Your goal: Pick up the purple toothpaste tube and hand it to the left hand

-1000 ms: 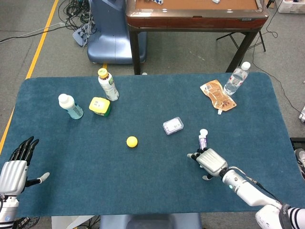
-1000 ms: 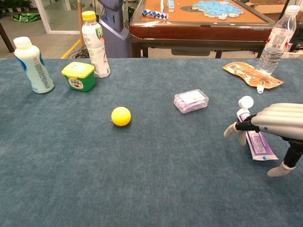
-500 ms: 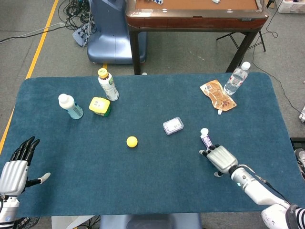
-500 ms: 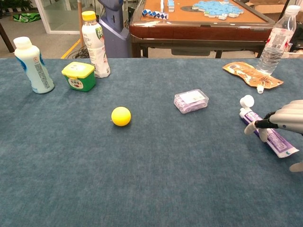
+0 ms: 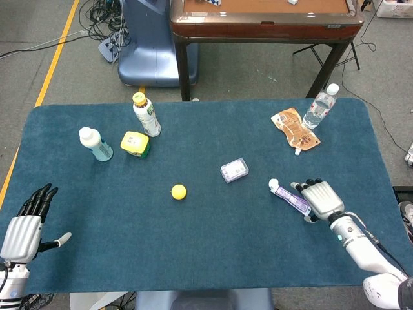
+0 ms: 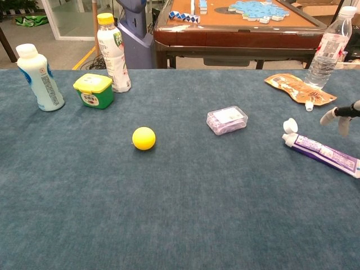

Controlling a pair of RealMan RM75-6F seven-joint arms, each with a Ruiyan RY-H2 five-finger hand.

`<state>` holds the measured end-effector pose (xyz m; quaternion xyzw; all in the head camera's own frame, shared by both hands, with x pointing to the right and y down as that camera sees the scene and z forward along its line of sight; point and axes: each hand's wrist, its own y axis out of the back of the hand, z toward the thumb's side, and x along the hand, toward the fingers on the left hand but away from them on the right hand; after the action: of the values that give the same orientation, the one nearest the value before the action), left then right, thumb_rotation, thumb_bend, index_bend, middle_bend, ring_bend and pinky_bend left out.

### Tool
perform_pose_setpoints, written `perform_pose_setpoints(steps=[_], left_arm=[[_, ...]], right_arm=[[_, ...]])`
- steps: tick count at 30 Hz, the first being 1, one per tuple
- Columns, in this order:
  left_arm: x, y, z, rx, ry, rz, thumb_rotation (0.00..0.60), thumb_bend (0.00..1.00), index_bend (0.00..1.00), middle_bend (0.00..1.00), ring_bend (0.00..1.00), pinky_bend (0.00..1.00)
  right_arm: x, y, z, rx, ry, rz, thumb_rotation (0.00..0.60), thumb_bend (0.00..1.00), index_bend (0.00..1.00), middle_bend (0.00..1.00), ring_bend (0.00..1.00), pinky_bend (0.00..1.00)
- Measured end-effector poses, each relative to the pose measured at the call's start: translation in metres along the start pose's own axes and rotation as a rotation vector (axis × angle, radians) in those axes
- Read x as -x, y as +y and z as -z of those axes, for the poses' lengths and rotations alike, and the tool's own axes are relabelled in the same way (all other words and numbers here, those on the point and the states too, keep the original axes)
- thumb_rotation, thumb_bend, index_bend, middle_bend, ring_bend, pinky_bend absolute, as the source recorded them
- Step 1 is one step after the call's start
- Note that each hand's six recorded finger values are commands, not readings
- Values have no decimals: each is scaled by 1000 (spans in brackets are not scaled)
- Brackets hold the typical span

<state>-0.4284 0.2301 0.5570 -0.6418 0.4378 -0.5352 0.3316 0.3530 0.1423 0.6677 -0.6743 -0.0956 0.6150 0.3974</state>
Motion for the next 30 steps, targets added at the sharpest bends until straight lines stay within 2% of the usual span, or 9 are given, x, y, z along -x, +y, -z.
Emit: perform_pose_setpoints(steps=[9,15,20,26,30], left_arm=[[2,1,2,-8,11,-1,600,0,0,0,28,107],[3,2,4,-7,19,-1,600,0,0,0,28,107],[3,1,4,-8,17,1,600,0,0,0,28,107],[3,0,5,-7,20,3,600,0,0,0,28,107],[3,-1,5,-2,16,5,600,0,0,0,28,107]], right_arm=[[35,-3,-6,45,-10,-48,600,147,170,330,173,223],[50,-5,-25,91,33,-76,600,147,158,324,165,213],[50,-4,-39,116,76,-74,600,146,158,326,165,213],[36,-5,-55,125,135,-69,600,146,157,357,166,213],[32,-4,-48,106,116,-36,600,149,171,373,172,213]])
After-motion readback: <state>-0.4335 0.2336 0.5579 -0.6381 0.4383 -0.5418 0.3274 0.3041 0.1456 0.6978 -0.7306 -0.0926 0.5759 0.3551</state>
